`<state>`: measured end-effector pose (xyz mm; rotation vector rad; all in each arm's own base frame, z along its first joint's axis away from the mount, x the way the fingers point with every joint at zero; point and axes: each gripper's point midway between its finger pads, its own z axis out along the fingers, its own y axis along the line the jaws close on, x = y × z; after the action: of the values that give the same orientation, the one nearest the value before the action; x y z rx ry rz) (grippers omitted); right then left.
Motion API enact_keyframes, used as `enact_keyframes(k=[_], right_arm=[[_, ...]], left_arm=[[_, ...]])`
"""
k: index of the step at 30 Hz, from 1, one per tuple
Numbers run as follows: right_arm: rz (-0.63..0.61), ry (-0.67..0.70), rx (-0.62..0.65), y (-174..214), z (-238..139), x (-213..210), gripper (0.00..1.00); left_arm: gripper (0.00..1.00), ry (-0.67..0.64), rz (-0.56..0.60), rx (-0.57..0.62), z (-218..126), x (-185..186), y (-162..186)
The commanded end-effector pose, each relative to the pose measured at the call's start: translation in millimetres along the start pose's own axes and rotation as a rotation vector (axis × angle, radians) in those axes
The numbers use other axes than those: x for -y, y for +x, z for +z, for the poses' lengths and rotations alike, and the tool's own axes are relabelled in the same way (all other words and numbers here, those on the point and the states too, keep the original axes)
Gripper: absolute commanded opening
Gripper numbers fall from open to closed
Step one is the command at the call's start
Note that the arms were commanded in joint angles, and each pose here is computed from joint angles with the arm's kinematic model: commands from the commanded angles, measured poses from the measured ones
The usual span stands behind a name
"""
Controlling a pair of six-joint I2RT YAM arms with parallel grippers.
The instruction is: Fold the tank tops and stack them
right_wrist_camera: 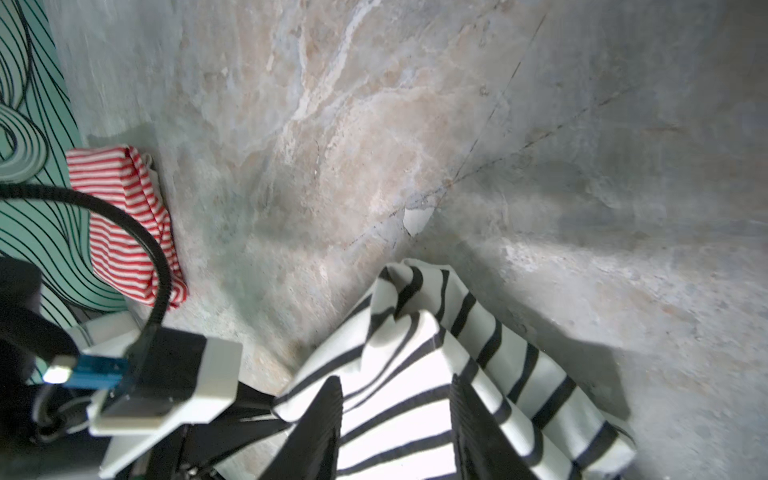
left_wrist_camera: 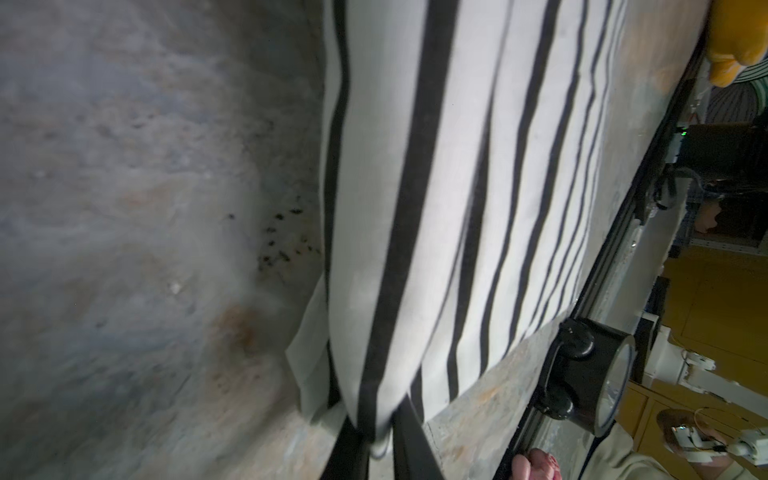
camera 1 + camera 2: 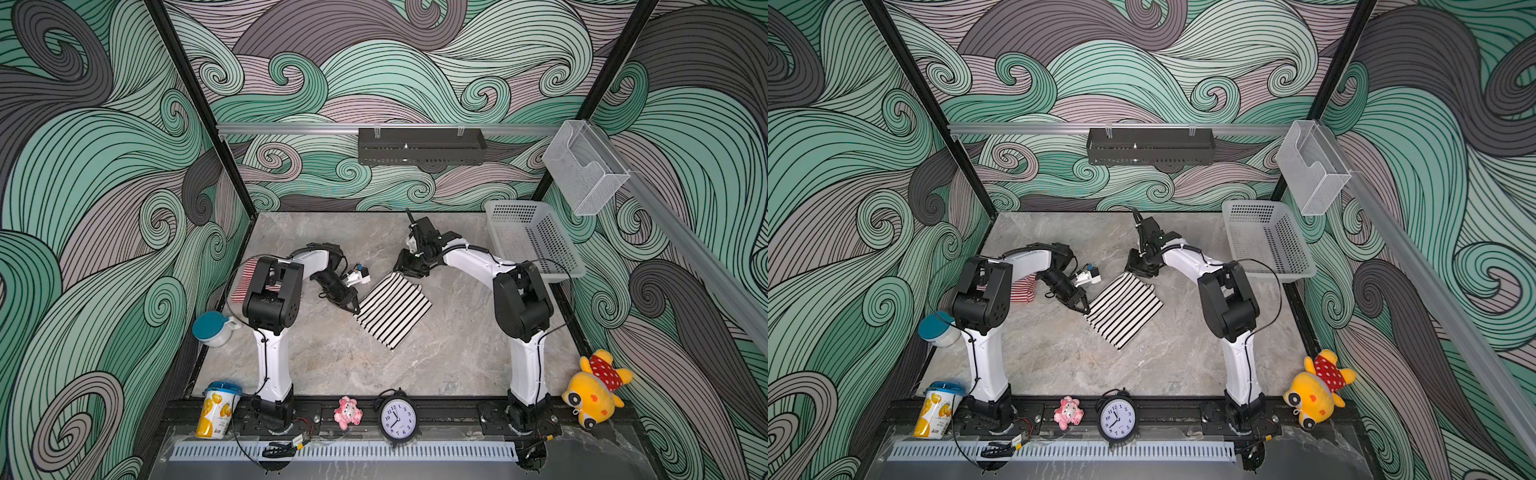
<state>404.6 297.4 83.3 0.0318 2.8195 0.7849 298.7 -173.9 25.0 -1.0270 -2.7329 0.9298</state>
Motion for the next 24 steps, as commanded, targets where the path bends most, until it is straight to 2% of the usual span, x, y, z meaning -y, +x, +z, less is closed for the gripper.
enact_keyframes(k=[1,3,5,14,24], right_arm=[[-0.024,-0.049,0.036,-3,-4,-14,0.21],[-0.024,-0.045,0.026,-1,2,-12,0.11],[-0.019,-0.053,0.016,-1,9,-11,0.07],[0.031,-0.067,-0.029,-10,42,-2,0.07],[0.137,-0.122,0.009,-18,61,26,0.09]], left_arm=[[0.17,-0.122,-0.014,0.025,-11,-16,-6],[0.17,-0.154,-0.022,0.028,-11,-22,-8],[0.18,-0.179,-0.031,0.025,-12,-27,-9],[0.19,-0.35,-0.081,-0.021,-17,-62,-11],[0.19,-0.506,-0.093,-0.047,-33,-95,-30]])
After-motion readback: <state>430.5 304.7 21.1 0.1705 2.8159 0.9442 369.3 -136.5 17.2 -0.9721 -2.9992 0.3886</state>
